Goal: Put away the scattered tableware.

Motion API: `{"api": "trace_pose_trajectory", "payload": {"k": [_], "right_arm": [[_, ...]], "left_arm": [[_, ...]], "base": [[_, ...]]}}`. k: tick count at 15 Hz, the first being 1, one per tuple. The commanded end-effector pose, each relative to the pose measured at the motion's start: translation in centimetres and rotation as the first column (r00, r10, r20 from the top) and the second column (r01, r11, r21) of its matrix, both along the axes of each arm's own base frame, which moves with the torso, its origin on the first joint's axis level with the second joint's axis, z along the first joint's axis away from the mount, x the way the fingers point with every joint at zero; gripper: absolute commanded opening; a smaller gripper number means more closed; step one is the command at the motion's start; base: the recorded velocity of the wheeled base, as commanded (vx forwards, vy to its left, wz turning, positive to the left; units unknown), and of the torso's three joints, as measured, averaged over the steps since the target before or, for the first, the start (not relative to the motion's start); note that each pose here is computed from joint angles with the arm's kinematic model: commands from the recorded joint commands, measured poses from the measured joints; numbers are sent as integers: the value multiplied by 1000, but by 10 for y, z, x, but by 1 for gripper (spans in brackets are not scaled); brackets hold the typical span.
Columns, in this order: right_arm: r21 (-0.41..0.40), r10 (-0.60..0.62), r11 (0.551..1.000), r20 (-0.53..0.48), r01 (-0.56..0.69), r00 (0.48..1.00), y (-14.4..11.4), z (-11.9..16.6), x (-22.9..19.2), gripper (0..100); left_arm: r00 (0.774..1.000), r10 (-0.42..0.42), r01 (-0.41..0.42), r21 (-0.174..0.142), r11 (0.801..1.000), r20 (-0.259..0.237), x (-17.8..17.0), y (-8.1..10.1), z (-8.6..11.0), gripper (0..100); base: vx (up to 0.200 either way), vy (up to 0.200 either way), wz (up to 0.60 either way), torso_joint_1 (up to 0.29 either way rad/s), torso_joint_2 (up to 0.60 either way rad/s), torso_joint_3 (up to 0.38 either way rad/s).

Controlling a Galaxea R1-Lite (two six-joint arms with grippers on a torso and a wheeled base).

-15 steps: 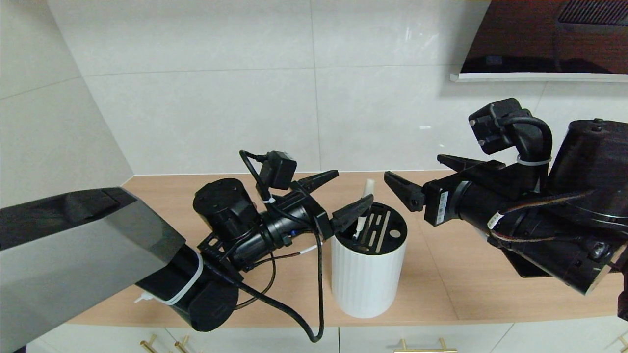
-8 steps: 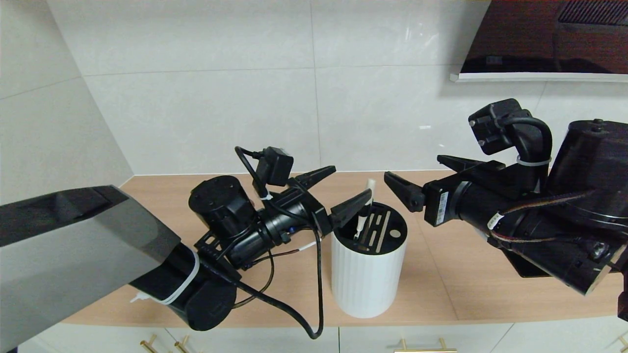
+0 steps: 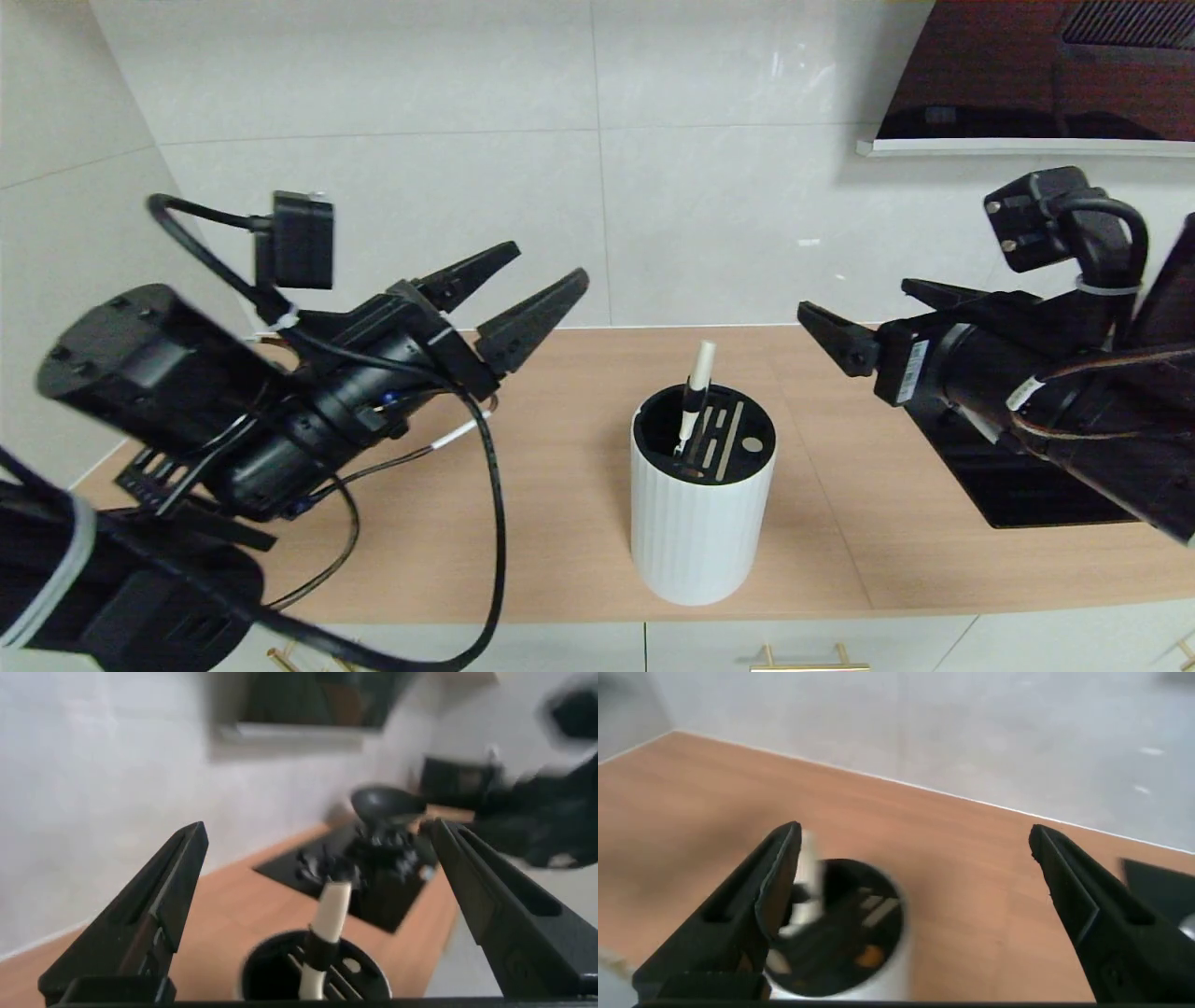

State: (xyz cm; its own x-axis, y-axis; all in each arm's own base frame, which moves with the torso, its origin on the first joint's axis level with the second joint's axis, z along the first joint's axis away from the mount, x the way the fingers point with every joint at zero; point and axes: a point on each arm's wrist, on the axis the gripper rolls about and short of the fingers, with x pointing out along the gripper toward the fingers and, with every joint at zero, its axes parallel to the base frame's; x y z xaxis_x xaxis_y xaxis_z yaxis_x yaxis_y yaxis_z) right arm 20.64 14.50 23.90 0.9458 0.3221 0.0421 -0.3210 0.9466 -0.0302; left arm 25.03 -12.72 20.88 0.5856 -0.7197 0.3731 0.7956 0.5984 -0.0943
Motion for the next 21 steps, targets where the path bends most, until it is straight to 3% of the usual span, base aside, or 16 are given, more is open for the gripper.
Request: {"api": "trace_pose_trajectory", "payload": {"k": [1, 2, 5, 7, 9, 10, 14, 18, 21], "right_arm": [[9, -109, 994, 13, 109, 994, -39, 0, -12, 100], [5, -176, 984, 5, 176, 984, -62, -8, -25, 100], [4, -296, 955, 9, 296, 955, -104, -24, -59, 100], [46, -334, 943, 73, 331, 940, -123, -28, -98, 100], [81, -346, 938, 129, 337, 929, -133, -31, -133, 100], [86, -347, 937, 139, 338, 927, -137, -33, -151, 100], [42, -398, 917, 143, 396, 906, -152, -48, -213, 100], [64, -499, 866, 182, 496, 847, -154, -68, -245, 100], [79, -566, 822, 231, 565, 791, -150, -86, -264, 100]], "left_arm": [[998, 58, -58, -20, 998, 24, -44, 36, 12, 100], [998, 69, -69, -3, 998, -12, -63, 46, 1, 100], [996, 86, -86, -3, 996, -11, -100, 63, -5, 100], [995, 103, -103, -13, 995, -13, -142, 79, -19, 100], [983, 183, -182, -92, 979, 1, -176, 94, -16, 100], [975, 223, -221, -108, 969, 10, -192, 102, -16, 100], [947, 321, -321, -87, 943, -9, -250, 120, -35, 100], [931, 363, -364, -46, 930, -16, -287, 122, -53, 100], [902, 431, -429, -62, 901, 25, -296, 119, -67, 100]], "base": [[0, 0, 0, 0, 0, 0], [0, 0, 0, 0, 0, 0], [0, 0, 0, 0, 0, 0], [0, 0, 0, 0, 0, 0], [0, 0, 0, 0, 0, 0], [0, 0, 0, 0, 0, 0], [0, 0, 0, 0, 0, 0], [0, 0, 0, 0, 0, 0], [0, 0, 0, 0, 0, 0]]}}
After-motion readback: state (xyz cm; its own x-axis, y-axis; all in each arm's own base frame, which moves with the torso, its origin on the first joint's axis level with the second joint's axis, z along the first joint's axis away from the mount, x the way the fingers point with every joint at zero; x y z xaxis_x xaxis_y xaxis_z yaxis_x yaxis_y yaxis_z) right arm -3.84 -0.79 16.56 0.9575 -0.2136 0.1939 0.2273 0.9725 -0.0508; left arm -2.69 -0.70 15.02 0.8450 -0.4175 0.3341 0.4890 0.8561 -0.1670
